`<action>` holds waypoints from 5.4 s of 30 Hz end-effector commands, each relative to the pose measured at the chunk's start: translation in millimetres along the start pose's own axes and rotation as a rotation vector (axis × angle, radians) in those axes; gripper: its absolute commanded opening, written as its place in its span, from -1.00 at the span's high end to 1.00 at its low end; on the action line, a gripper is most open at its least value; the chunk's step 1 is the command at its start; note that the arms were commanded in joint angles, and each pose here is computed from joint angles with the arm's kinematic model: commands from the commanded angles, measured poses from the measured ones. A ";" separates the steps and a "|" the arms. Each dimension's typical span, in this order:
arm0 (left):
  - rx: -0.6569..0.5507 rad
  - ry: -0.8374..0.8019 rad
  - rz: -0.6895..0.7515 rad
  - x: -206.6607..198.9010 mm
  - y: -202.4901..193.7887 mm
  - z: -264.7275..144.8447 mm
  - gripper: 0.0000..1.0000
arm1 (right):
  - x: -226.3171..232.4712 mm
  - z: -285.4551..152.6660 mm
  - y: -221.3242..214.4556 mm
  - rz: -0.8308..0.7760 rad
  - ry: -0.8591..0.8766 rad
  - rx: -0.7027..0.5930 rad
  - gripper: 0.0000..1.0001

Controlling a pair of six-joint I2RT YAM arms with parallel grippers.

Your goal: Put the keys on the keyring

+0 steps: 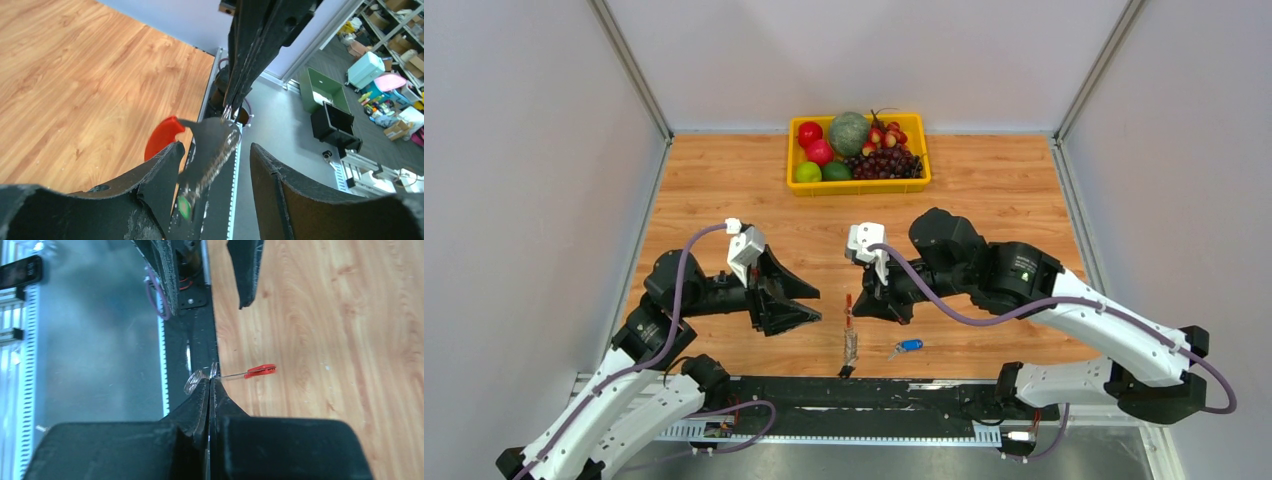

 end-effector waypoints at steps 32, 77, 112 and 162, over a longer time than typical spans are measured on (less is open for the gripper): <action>-0.055 -0.225 0.180 -8.6 5.3 2.4 0.38 | 11.7 17.4 51.3 -0.046 0.224 -0.161 1.00; -0.306 -0.107 0.164 -15.1 20.6 -3.4 1.00 | 6.9 7.6 37.7 -0.062 0.120 -0.321 0.09; -0.333 -0.113 0.143 -15.2 14.9 -4.2 1.00 | 11.7 18.2 45.9 -0.160 0.216 -0.351 1.00; -0.204 0.089 0.162 23.3 5.3 14.1 -0.36 | -22.3 5.6 -24.3 -1.059 -0.472 -0.298 1.00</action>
Point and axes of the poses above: each gripper's point midway between its finger pads, its own z axis out along the fingers, its own x axis along the line the jaws close on, y = z × x, the point moved 10 cm from there along -z, back along the fingers, and after that the axes turned 6 degrees about z, right-handed, at the moved point
